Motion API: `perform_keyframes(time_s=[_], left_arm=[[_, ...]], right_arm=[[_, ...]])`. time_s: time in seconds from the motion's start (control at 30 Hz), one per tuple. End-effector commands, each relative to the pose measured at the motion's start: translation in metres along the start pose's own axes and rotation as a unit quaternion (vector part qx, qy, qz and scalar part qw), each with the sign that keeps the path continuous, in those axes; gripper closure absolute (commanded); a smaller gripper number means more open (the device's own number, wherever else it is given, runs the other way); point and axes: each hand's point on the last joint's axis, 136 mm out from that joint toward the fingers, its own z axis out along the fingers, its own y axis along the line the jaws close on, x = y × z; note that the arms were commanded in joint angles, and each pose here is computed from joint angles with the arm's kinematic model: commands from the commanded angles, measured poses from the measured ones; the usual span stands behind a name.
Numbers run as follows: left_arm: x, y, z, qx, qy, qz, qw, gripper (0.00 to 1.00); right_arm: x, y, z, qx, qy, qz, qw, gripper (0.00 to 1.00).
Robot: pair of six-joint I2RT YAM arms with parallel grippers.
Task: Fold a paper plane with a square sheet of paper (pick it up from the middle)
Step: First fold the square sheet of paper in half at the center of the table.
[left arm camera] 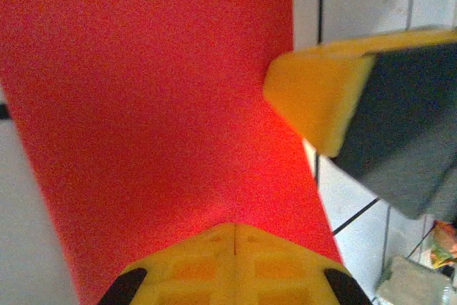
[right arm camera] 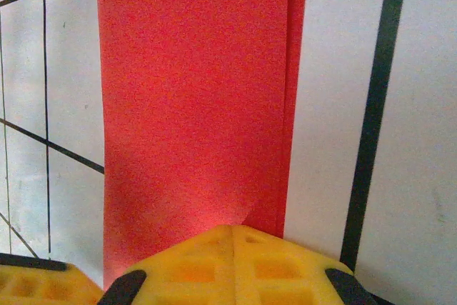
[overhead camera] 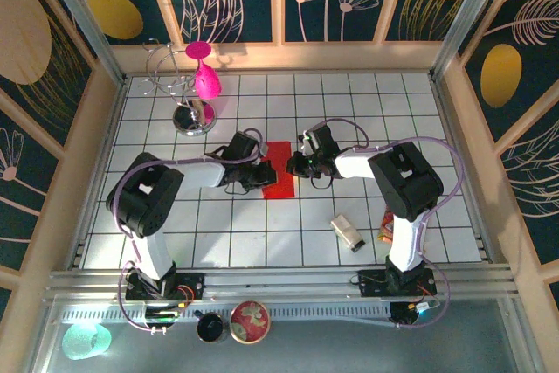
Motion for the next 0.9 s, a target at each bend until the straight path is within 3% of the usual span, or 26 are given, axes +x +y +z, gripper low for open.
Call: perform_keyframes(time_s=[0.0, 0.33, 0.53, 0.7, 0.87], left_arm=[[0.010, 0.000, 0.009, 0.006, 0.021, -0.007, 1.000, 1.00], [0.093, 0.077, -0.001, -0.071, 0.093, -0.037, 0.992, 1.00], [0.118, 0.085, -0.013, -0.054, 0.091, -0.076, 0.991, 0.99], [0.089, 0.058, -0.034, -0.040, 0.032, -0.048, 0.998, 0.99], [0.023, 0.011, -0.063, -0.013, -0.093, -0.003, 0.996, 0.98]], right_arm=[[0.148, -0.161, -0.005, 0.283, 0.192, 0.077, 0.937, 0.94], [0.149, -0.163, -0.004, 0.284, 0.194, 0.077, 0.936, 0.94], [0.148, -0.164, -0.005, 0.284, 0.194, 0.078, 0.936, 0.94], [0.145, -0.160, -0.004, 0.277, 0.191, 0.076, 0.938, 0.94], [0.119, -0.133, 0.000, 0.232, 0.164, 0.068, 0.956, 0.93]])
